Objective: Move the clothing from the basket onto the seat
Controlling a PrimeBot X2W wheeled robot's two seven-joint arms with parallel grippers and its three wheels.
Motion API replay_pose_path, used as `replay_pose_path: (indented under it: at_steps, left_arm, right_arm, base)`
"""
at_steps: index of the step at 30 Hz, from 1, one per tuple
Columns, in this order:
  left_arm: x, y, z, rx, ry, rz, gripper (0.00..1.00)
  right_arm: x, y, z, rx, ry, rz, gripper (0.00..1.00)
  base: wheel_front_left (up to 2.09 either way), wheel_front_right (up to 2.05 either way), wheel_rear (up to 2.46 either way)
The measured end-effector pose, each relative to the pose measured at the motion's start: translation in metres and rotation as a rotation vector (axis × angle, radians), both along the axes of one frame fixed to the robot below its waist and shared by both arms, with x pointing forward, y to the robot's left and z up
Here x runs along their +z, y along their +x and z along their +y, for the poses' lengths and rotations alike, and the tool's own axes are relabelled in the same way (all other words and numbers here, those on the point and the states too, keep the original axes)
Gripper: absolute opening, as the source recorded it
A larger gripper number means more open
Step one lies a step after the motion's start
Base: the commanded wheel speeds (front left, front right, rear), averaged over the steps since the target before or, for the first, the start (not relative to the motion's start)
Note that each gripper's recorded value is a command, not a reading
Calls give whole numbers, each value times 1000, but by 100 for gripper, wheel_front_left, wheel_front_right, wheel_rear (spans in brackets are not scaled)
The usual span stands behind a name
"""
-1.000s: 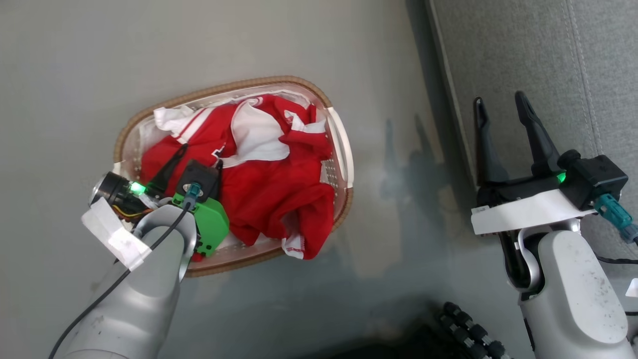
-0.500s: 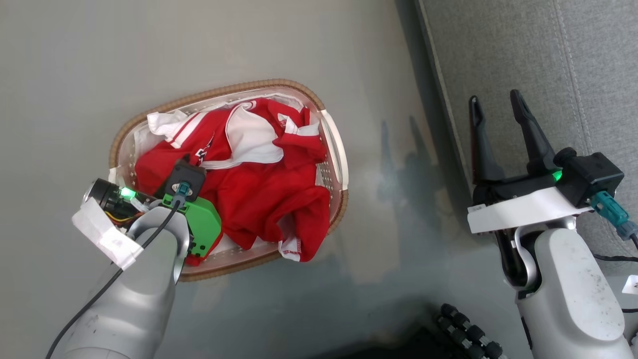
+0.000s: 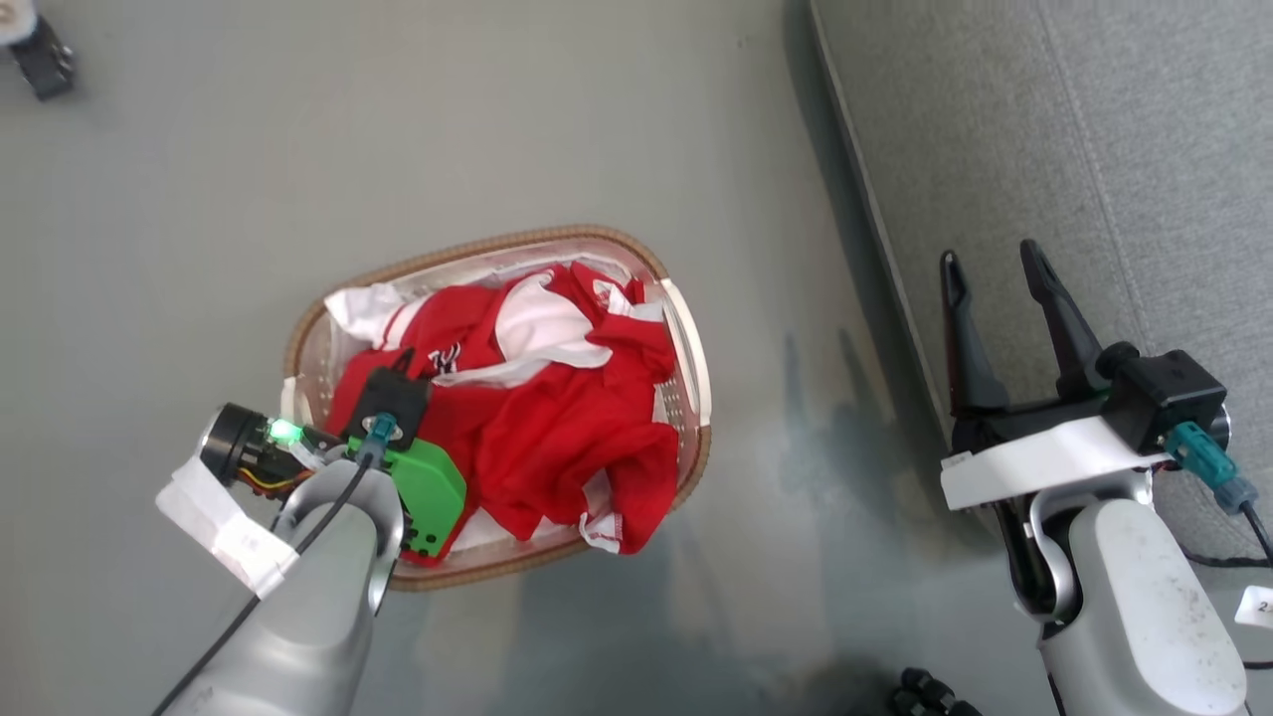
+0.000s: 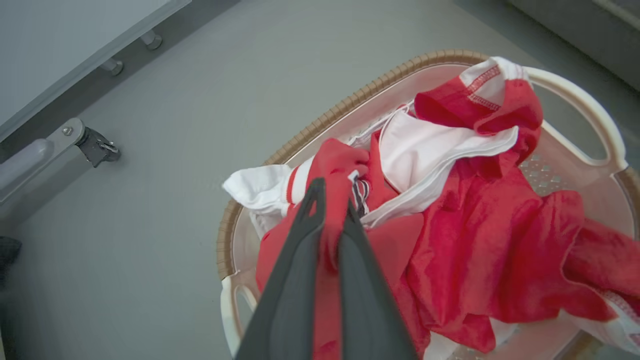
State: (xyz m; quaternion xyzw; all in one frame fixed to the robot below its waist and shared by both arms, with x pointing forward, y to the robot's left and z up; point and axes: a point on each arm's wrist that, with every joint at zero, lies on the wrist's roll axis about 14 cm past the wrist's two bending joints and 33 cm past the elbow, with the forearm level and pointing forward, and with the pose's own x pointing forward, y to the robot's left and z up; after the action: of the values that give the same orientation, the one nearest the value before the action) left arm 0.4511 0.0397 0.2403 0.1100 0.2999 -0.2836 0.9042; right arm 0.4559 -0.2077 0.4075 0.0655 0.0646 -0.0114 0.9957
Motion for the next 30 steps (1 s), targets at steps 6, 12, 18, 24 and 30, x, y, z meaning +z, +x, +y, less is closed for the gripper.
replay_pose_path:
  at_steps: [6, 12, 18, 24, 30]
  left_arm:
    - [49, 6, 4, 9, -34, -124, 0]
    - [114, 21, 15, 14, -61, -298, 0]
    - [187, 29, 21, -19, -77, -490, 0]
    - [267, 37, 19, -81, -58, -676, 0]
    - [352, 42, 14, -131, -34, -858, 0]
  right_arm:
    - [18, -16, 0, -6, -1, -26, 100]
    - [40, -32, 2, -5, -2, -69, 100]
    - [64, -46, 8, 8, 1, -125, 100]
    - [88, -55, 14, 26, 1, -189, 100]
    - [108, -60, 30, 75, 0, -245, 100]
  base:
    - [0, 0, 0]
    - [0, 0, 0]
    - [0, 0, 0]
    - [0, 0, 0]
    - [0, 0, 0]
